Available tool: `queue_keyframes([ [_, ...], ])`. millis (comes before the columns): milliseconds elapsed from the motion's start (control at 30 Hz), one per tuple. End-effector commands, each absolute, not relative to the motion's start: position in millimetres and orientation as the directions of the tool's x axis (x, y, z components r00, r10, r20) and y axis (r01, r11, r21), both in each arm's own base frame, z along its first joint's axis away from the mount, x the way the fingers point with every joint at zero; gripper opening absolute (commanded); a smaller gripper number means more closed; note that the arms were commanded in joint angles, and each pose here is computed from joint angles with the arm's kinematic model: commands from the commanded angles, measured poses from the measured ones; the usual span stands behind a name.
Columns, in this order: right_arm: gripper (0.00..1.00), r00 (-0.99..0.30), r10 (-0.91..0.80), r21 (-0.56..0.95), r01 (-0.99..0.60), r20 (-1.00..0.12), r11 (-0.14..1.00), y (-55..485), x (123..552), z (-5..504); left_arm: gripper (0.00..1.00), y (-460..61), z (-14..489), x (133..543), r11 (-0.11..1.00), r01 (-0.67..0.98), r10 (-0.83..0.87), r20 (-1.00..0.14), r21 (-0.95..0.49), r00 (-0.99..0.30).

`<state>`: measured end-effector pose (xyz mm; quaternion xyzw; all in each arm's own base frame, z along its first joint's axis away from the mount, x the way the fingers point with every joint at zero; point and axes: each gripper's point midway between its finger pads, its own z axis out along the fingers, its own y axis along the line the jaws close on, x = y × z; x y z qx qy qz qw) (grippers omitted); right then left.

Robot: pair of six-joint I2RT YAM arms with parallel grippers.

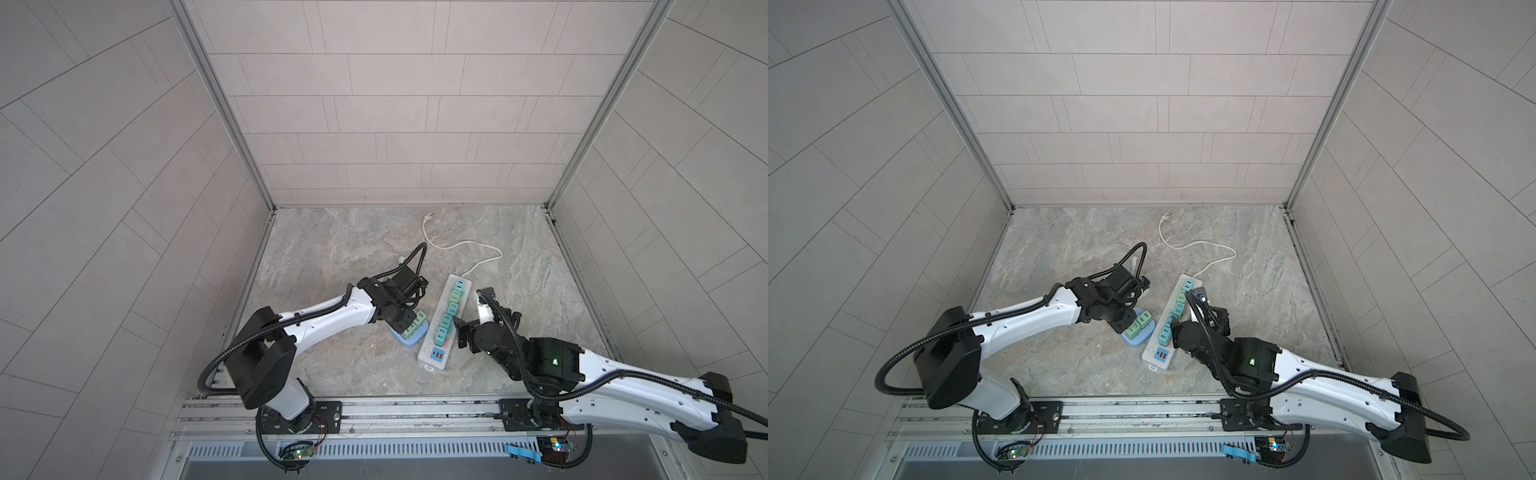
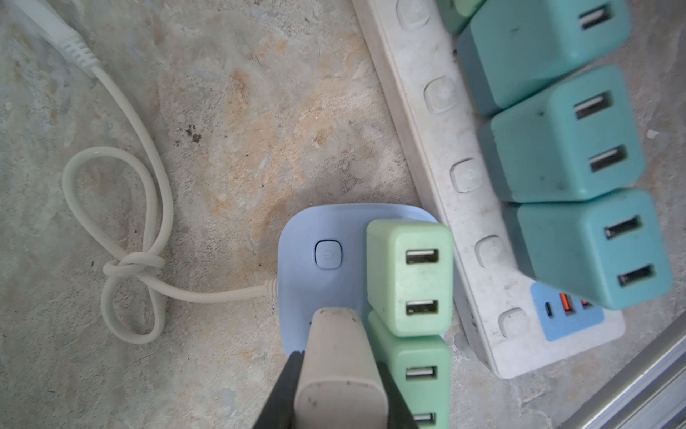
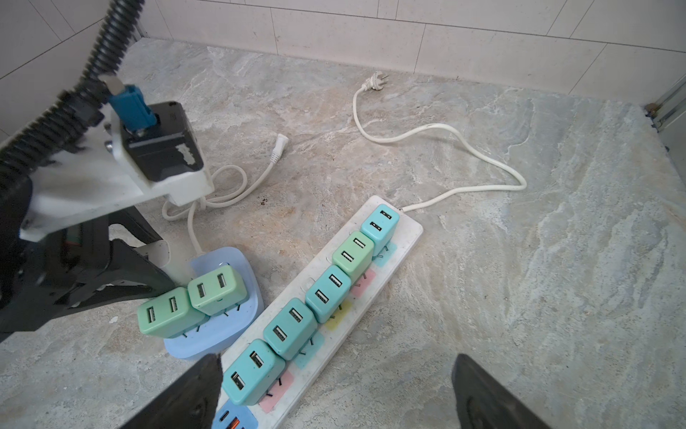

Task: Insert plugs into power strip
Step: Insert the plug into the socket.

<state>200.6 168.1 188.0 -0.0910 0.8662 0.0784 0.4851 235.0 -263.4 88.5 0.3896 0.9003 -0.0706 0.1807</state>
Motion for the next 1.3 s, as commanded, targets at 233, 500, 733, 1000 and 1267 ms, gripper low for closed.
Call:
queue_keyframes([
  [233, 0.98, -0.522, -0.049, 0.081, -0.223, -0.852, 0.971, 171, 201, 194, 0.0, -269, 80, 238, 0.7, 0.714, 0.654, -0.407, 0.006, -0.638],
  [500, 0.98, -0.525, -0.053, 0.078, -0.225, -0.849, 0.971, 172, 201, 193, 0.0, -268, 75, 238, 0.709, 0.706, 0.65, -0.392, 0.003, -0.651],
  [733, 0.99, -0.528, -0.062, 0.072, -0.23, -0.847, 0.97, 176, 202, 190, 0.0, -269, 69, 234, 0.709, 0.705, 0.649, -0.376, -0.019, -0.662],
  [1000, 0.99, -0.537, -0.074, 0.071, -0.244, -0.84, 0.967, 185, 204, 185, 0.0, -267, 65, 225, 0.706, 0.706, 0.641, -0.378, -0.05, -0.668],
  [1267, 0.99, -0.552, -0.085, 0.068, -0.251, -0.829, 0.966, 193, 205, 181, 0.0, -247, 49, 233, 0.724, 0.686, 0.668, -0.323, 0.071, -0.671],
])
